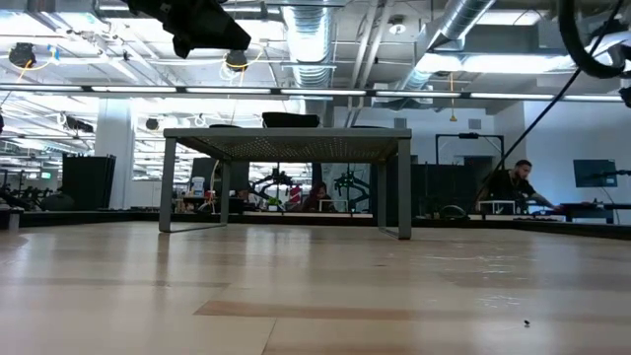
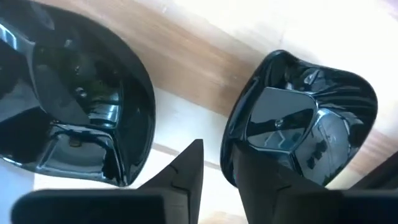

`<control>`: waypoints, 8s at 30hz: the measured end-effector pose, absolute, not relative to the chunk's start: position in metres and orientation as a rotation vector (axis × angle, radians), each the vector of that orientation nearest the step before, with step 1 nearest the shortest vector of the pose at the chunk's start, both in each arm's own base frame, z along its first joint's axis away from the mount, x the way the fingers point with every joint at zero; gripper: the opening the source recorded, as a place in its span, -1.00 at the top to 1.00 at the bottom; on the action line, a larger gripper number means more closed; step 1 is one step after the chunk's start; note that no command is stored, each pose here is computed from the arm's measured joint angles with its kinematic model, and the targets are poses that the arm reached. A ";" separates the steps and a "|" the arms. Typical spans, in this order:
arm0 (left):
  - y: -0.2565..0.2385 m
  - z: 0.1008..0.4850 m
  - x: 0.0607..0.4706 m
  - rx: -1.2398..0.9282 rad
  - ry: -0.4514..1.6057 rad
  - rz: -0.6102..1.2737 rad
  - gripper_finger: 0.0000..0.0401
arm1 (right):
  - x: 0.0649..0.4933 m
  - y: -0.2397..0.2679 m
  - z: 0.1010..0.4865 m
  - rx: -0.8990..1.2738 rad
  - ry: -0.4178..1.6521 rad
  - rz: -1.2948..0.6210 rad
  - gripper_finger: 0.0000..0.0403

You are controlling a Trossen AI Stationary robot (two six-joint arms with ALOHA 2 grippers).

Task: Pick & Place Mini shaped plates
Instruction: Stack the black leaf-shaped plate on top of the black leaf-shaped plate on the shelf

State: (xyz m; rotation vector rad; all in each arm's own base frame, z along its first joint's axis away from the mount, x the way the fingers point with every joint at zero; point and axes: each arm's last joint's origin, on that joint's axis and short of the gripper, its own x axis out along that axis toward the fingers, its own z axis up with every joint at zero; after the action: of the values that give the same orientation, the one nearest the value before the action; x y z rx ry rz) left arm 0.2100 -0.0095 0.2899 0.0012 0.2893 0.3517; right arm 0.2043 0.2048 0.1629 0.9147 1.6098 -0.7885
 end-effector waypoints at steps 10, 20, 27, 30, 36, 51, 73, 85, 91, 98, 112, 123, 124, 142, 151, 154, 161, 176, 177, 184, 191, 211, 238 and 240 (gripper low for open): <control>-0.010 0.290 0.210 0.002 0.290 0.351 0.61 | 0.195 0.197 0.148 0.875 1.628 -0.867 0.61; -0.010 0.290 0.210 0.000 0.284 0.351 0.61 | 0.204 0.189 0.153 0.871 1.636 -0.859 0.94; -0.010 0.290 0.210 0.003 0.284 0.350 0.61 | 0.222 0.165 0.192 0.669 1.665 -0.907 0.98; -0.010 0.290 0.210 0.003 0.284 0.350 0.61 | 0.236 0.153 0.218 0.416 1.565 -0.814 0.96; -0.010 0.291 0.210 0.047 0.288 0.344 0.61 | 0.272 0.131 0.262 -0.349 1.386 -0.372 0.99; -0.010 0.290 0.210 0.109 0.303 0.335 0.61 | 0.320 0.009 0.323 -0.847 1.442 -0.205 0.99; -0.010 0.290 0.210 0.108 0.307 0.335 0.61 | 0.335 -0.060 0.321 -0.363 1.282 -0.319 0.92; -0.010 0.290 0.210 0.108 0.310 0.335 0.61 | 0.336 -0.041 0.325 -0.228 1.245 -0.365 0.55; -0.010 0.290 0.210 0.108 0.310 0.335 0.61 | 0.327 0.013 0.336 -0.157 1.297 -0.244 0.54; -0.010 0.290 0.210 0.108 0.310 0.335 0.61 | 0.301 0.065 0.335 -0.033 1.401 -0.371 0.54; -0.010 0.291 0.210 0.106 0.302 0.335 0.61 | 0.231 0.176 0.274 0.313 1.180 -0.393 0.54; -0.010 0.294 0.211 0.091 0.262 0.337 0.61 | 0.195 0.225 0.211 0.596 1.089 -0.296 0.54; -0.010 0.294 0.211 0.090 0.260 0.337 0.61 | 0.191 0.226 0.208 0.596 1.096 -0.303 0.54; -0.010 0.300 0.213 0.073 0.197 0.339 0.61 | 0.177 0.228 0.165 0.606 1.224 -0.490 0.54; -0.010 0.301 0.213 0.072 0.193 0.339 0.61 | 0.177 0.228 0.164 0.635 1.221 -0.518 0.54; -0.010 0.301 0.213 0.072 0.193 0.339 0.61 | 0.178 0.229 0.161 0.645 1.218 -0.534 0.54; -0.010 0.301 0.213 0.072 0.193 0.339 0.61 | 0.182 0.238 0.139 0.641 1.296 -0.542 0.54; -0.010 0.301 0.213 0.070 0.185 0.339 0.61 | 0.181 0.235 0.149 0.645 1.254 -0.519 0.87; -0.010 0.301 0.213 0.070 0.185 0.339 0.61 | 0.181 0.235 0.149 0.646 1.251 -0.518 0.92; -0.010 0.302 0.213 0.067 0.177 0.339 0.61 | 0.184 0.233 0.151 0.633 1.255 -0.514 0.97; -0.010 0.303 0.213 0.067 0.164 0.339 0.61 | 0.195 0.217 0.193 0.480 1.299 -0.545 0.99; -0.010 0.303 0.213 0.067 0.164 0.339 0.61 | 0.259 0.044 0.335 -0.357 1.005 -0.285 1.00; -0.010 0.301 0.215 0.072 0.179 0.340 0.61 | 0.287 -0.128 0.346 -0.788 0.939 -0.019 1.00; -0.010 0.300 0.215 0.073 0.185 0.339 0.61 | 0.286 -0.131 0.346 -0.734 0.924 -0.018 1.00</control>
State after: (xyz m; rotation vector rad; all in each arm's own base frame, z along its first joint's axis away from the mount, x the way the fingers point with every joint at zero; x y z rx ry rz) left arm 0.2155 -0.0101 0.3002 0.0734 0.1851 0.3392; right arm 0.2862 -0.1305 0.3456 -0.7339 0.9241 -0.0179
